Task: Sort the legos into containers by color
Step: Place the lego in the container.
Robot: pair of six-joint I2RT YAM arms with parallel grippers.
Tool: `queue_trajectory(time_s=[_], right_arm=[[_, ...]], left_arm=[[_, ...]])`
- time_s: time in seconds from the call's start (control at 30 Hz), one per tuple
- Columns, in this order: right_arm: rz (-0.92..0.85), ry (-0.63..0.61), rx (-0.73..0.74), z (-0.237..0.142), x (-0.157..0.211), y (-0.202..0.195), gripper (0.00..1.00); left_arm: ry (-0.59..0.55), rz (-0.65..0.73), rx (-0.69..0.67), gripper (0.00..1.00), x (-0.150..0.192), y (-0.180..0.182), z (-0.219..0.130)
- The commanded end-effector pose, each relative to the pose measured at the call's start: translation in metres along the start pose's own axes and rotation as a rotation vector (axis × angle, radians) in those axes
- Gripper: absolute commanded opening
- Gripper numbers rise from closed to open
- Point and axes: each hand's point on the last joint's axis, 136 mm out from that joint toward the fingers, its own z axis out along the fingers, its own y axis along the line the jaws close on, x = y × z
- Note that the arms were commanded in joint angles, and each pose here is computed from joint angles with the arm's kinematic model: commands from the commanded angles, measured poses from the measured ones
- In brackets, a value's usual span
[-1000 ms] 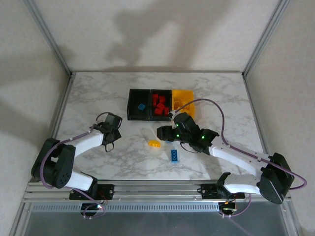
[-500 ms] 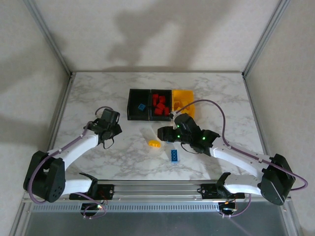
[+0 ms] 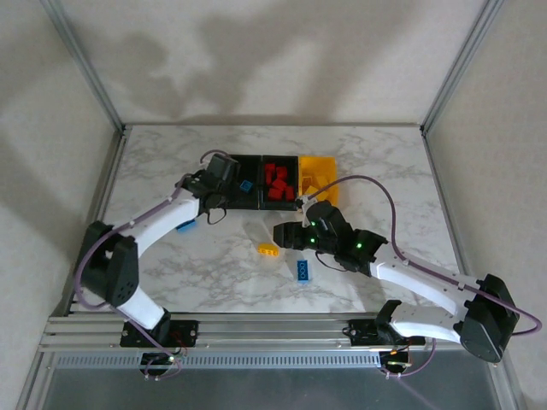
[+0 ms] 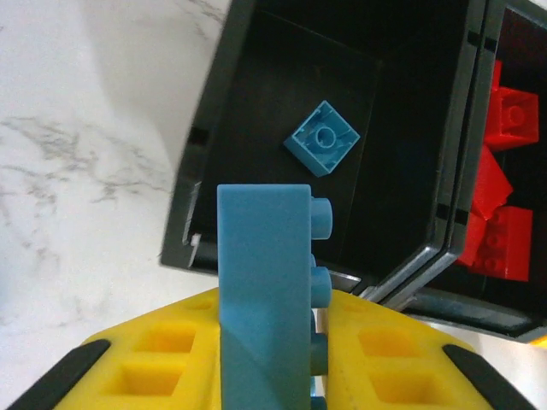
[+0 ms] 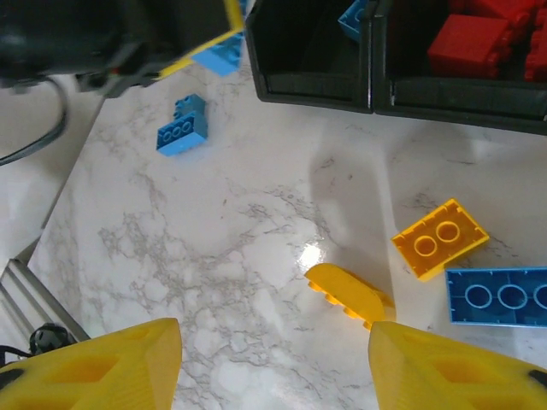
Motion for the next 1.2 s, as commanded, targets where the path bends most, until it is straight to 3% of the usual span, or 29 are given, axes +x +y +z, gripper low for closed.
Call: queue_trajectory(time_s=[0.0, 0.3, 0.6, 0.7, 0.83, 0.97, 1.17], right_arm=[[0.008, -0.017, -0.008, -0.001, 0.003, 0.003, 0.60], [0.028, -0.015, 0.018, -0.002, 0.009, -0.005, 0.60], [0.028, -0.024, 0.041, -0.004, 0.009, -0.010, 0.60], [0.029, -0.024, 0.038, -0.003, 0.010, -0.010, 0.60], [0.025, -0.024, 0.042, -0.003, 0.010, -0.010, 0.60], [0.022, -0.023, 0.042, -0.003, 0.009, -0.010, 0.60], [0.020, -0.029, 0.041, -0.004, 0.007, -0.008, 0.60]], left_arm=[[0.013, 0.054, -0.024, 0.10, -0.007, -0.010, 0.012], [0.056, 0.089, -0.104, 0.13, -0.011, -0.019, 0.059], [0.083, 0.096, -0.131, 0.14, -0.007, -0.021, 0.081], [0.074, 0.094, -0.133, 0.20, -0.009, -0.023, 0.081], [0.058, 0.098, -0.141, 0.41, -0.014, -0.026, 0.076], [0.044, 0.100, -0.142, 0.48, -0.018, -0.026, 0.069], [0.017, 0.096, -0.127, 0.47, -0.025, -0.028, 0.052]])
